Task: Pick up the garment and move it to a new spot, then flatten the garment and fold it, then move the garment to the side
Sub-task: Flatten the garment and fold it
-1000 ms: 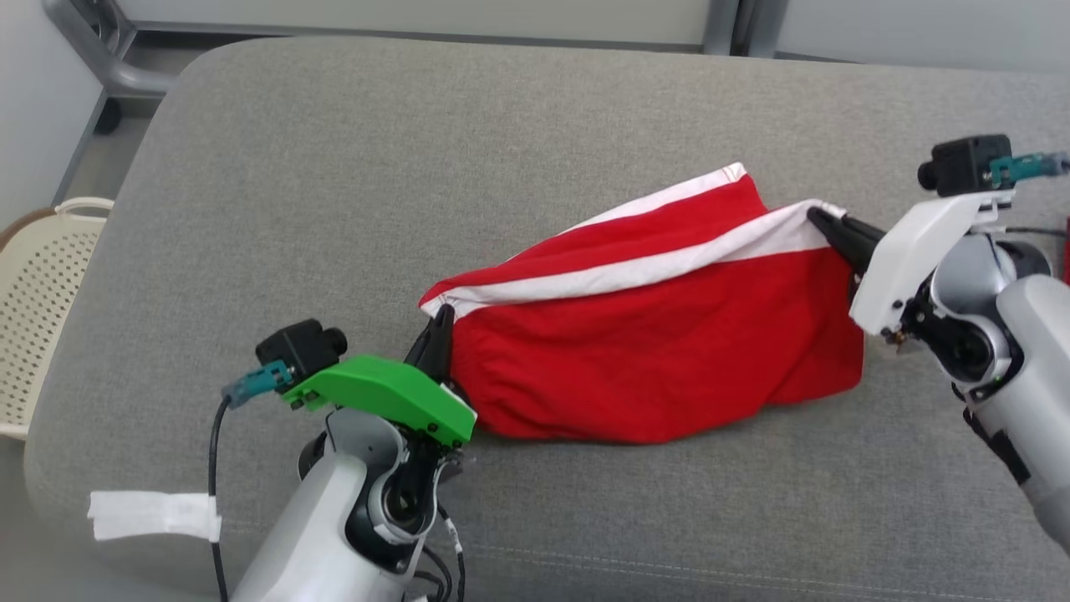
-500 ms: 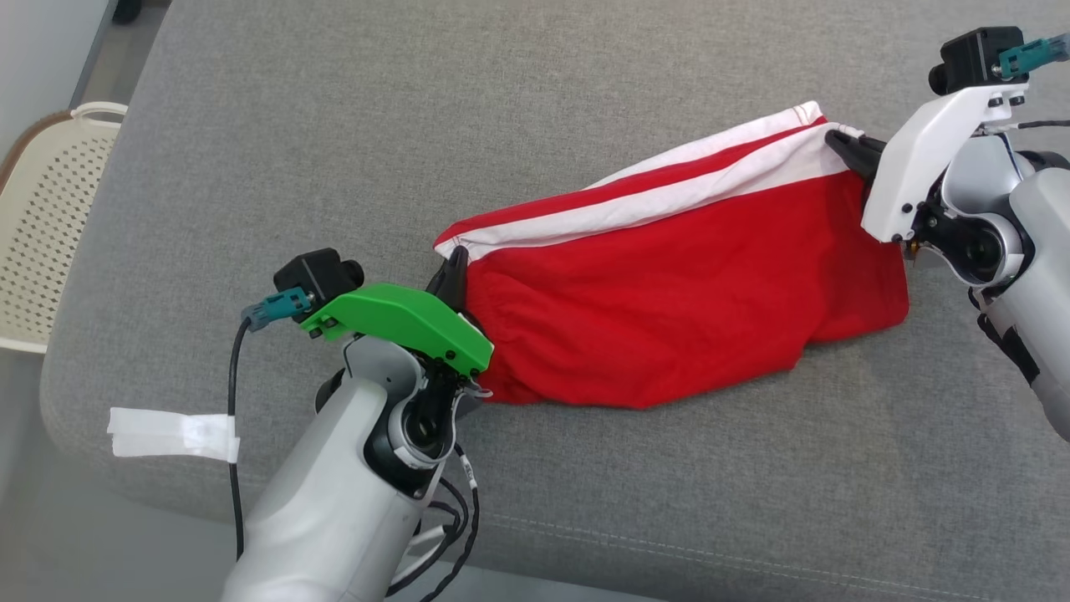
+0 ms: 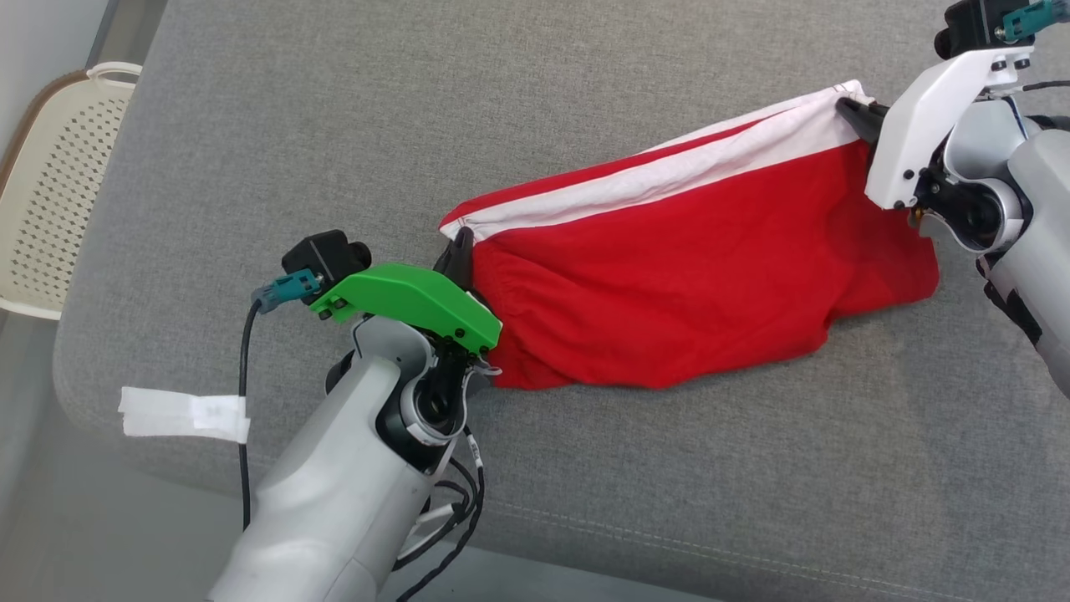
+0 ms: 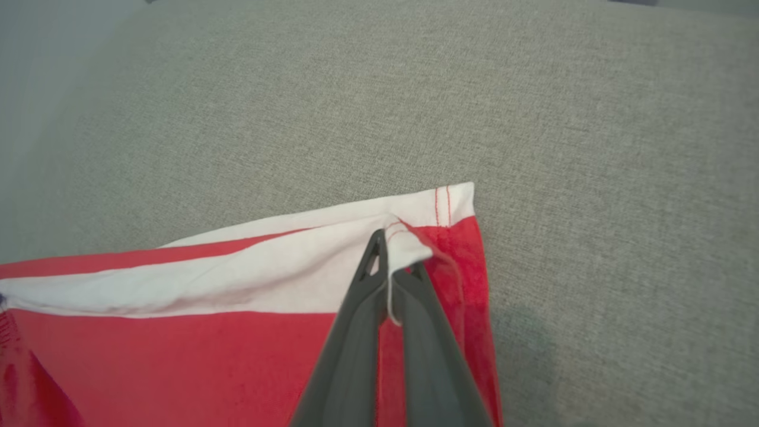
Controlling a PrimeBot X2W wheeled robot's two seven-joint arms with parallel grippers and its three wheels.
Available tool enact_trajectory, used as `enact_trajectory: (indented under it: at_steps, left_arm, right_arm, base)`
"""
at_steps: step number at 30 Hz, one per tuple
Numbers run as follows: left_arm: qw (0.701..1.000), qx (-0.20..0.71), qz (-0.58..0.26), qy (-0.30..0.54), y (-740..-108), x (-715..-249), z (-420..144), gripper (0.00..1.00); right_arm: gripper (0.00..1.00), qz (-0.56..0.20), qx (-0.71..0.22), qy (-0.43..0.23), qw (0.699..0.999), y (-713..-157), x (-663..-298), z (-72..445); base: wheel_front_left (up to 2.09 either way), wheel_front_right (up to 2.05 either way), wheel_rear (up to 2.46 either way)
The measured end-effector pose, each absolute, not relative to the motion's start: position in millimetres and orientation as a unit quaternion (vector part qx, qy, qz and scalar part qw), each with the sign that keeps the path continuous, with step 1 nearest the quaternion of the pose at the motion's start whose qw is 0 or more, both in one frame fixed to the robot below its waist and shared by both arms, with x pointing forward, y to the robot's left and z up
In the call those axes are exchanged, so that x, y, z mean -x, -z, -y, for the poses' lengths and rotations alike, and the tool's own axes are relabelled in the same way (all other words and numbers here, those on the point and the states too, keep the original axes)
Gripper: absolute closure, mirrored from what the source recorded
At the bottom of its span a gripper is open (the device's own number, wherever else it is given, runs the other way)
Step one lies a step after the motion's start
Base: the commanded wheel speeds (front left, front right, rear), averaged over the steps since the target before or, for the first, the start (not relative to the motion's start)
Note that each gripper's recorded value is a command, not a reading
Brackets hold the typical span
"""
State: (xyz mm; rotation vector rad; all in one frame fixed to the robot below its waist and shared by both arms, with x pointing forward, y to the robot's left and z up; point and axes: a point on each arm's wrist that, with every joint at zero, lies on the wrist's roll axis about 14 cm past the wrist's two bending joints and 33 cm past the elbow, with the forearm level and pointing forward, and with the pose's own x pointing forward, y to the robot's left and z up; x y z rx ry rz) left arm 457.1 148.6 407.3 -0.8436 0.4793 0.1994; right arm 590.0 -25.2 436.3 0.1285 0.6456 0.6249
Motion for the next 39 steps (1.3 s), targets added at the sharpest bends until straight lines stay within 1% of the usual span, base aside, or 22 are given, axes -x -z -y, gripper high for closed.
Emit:
enact_trajectory:
  at_steps: [1, 2, 4, 5, 6, 7, 9, 10, 11, 12, 18, 24, 26, 32, 39]
  left_arm:
    - [0.880, 0.404, -0.231, -0.097, -406, -458, -149, 1.00]
    - [0.880, 0.404, -0.231, -0.097, -406, -458, -149, 1.00]
    - [0.880, 0.401, -0.233, -0.099, -403, -459, -149, 1.00]
    - [0.881, 0.398, -0.234, -0.099, -403, -460, -150, 1.00]
    - [0.883, 0.395, -0.235, -0.098, -402, -460, -149, 0.99]
    - [0.884, 0.391, -0.237, -0.096, -402, -460, -148, 0.69]
    - [0.887, 0.384, -0.240, -0.092, -401, -460, -146, 0.44]
    - [0.888, 0.381, -0.241, -0.090, -401, -460, -146, 0.18]
    - [0.890, 0.376, -0.242, -0.086, -401, -460, -145, 0.01]
    - [0.894, 0.369, -0.242, -0.080, -402, -460, -144, 0.00]
    - [0.911, 0.328, -0.243, -0.062, -407, -456, -151, 0.00]
    - [0.945, 0.249, -0.208, -0.051, -423, -452, -172, 0.00]
    - [0.955, 0.227, -0.188, -0.044, -432, -446, -174, 0.00]
    - [0.962, 0.216, -0.163, -0.032, -449, -433, -170, 0.00]
    - [0.961, 0.232, -0.146, -0.020, -461, -417, -154, 0.00]
  right_arm:
    - [1.00, -0.311, -0.059, -0.302, 0.899, -435, -591, 25]
    - [0.98, -0.310, -0.057, -0.301, 0.900, -435, -592, 25]
    - [0.55, -0.305, -0.059, -0.297, 0.903, -436, -596, 25]
    - [0.16, -0.303, -0.058, -0.297, 0.904, -436, -597, 25]
    - [0.00, -0.302, -0.057, -0.297, 0.904, -436, -597, 25]
    - [0.00, -0.302, -0.052, -0.299, 0.904, -436, -597, 24]
    - [0.00, -0.298, -0.049, -0.300, 0.905, -439, -598, 22]
    - [0.00, -0.298, -0.049, -0.301, 0.904, -440, -597, 22]
    - [0.00, -0.298, -0.048, -0.301, 0.905, -441, -597, 22]
    - [0.00, -0.297, -0.044, -0.302, 0.905, -442, -597, 23]
    - [0.00, -0.288, -0.037, -0.294, 0.910, -453, -598, 37]
    - [0.00, -0.253, -0.039, -0.281, 0.925, -479, -600, 59]
    - [0.00, -0.233, -0.045, -0.277, 0.931, -489, -596, 68]
    - [0.00, -0.209, -0.065, -0.267, 0.939, -497, -577, 85]
    - [0.00, -0.203, -0.094, -0.248, 0.943, -487, -554, 101]
  base:
    - [0.00, 0.00, 0.00]
    - [0.00, 0.00, 0.00]
    - [0.00, 0.00, 0.00]
    - [0.00, 0.00, 0.00]
    - [0.00, 0.00, 0.00]
    - [0.00, 0.00, 0.00]
    - [0.00, 0.00, 0.00]
    - [0.00, 0.00, 0.00]
    - [0.00, 0.00, 0.00]
    - [0.00, 0.00, 0.00]
    - [0.00, 0.00, 0.00]
    - [0.00, 0.00, 0.00]
    - [0.00, 0.00, 0.00]
    - [0.00, 0.00, 0.00]
    - [0.00, 0.00, 0.00]
